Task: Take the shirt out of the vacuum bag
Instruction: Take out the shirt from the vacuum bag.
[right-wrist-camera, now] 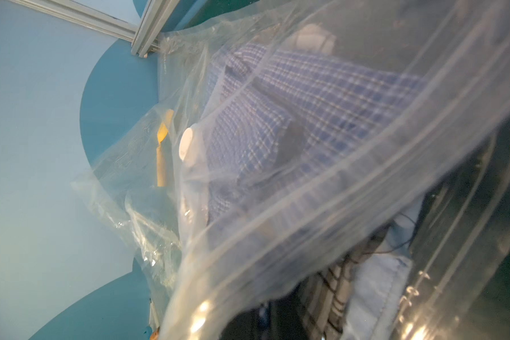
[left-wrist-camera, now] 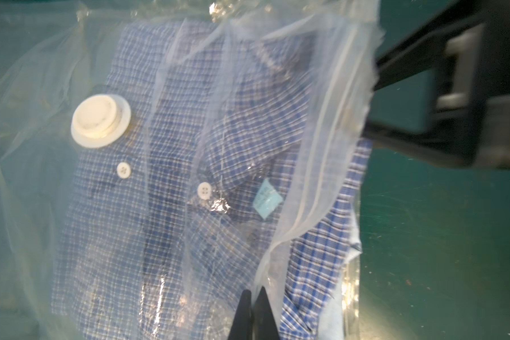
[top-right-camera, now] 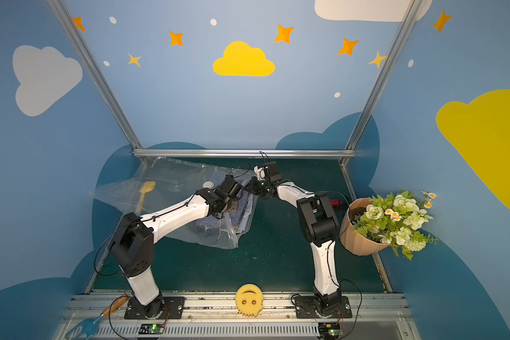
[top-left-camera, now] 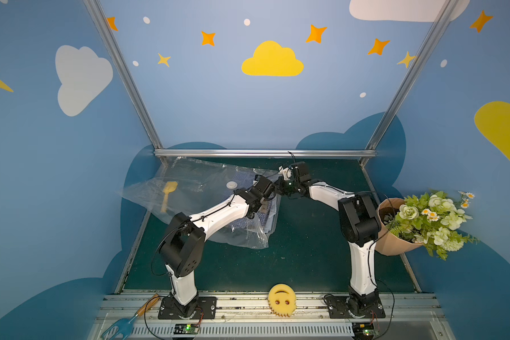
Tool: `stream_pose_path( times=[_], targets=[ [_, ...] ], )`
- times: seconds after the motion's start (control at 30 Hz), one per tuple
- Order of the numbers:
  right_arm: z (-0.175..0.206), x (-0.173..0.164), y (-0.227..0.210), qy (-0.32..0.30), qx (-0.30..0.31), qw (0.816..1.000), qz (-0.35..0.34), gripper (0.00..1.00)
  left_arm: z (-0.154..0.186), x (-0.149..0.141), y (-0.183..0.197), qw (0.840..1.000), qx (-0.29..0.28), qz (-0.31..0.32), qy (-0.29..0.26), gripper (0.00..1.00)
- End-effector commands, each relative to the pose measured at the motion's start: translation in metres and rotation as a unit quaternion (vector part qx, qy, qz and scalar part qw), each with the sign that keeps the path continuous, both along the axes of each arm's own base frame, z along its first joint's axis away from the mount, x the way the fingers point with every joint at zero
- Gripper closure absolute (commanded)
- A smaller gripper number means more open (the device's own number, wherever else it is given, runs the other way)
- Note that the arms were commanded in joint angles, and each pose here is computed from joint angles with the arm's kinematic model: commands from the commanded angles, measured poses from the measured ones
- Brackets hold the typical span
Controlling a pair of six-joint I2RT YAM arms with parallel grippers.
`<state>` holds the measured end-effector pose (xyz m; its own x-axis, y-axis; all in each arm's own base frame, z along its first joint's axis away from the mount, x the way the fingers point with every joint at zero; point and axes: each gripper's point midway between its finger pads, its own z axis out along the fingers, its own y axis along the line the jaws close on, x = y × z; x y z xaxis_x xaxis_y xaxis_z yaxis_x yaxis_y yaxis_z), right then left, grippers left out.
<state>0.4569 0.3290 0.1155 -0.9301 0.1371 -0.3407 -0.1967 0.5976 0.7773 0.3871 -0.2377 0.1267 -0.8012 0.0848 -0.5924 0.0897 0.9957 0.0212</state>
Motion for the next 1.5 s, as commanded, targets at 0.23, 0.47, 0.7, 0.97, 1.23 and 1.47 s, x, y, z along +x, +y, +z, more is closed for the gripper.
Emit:
stream_pose_path(
  times=[0.23,0.47,0.7,0.97,1.23,1.47],
  targets=[
    [0.025,-0.018,-0.039,0.010,-0.010,1.000,-0.016,1.00,0.015,0.006,0.009,1.000,-0.022,0.012,-0.013,0.88],
    [0.025,-0.017,-0.059,0.020,-0.014,0.999,-0.029,1.00,0.058,0.012,0.008,0.997,-0.066,-0.001,-0.050,0.24],
    [0.009,-0.013,-0.049,0.040,-0.010,0.999,-0.009,1.00,0.106,0.025,0.062,0.983,-0.142,0.045,-0.111,0.22],
    [0.000,0.005,-0.016,0.043,-0.010,0.999,0.026,1.00,0.021,0.046,0.181,0.948,-0.205,0.234,-0.060,0.38],
    [-0.003,0.018,0.000,0.044,-0.010,0.999,0.029,1.00,-0.036,0.077,0.223,0.923,-0.241,0.300,-0.012,0.52],
    [-0.007,0.019,-0.004,0.052,-0.013,0.999,0.010,1.00,-0.070,0.103,0.217,0.919,-0.259,0.296,0.034,0.61]
  ],
)
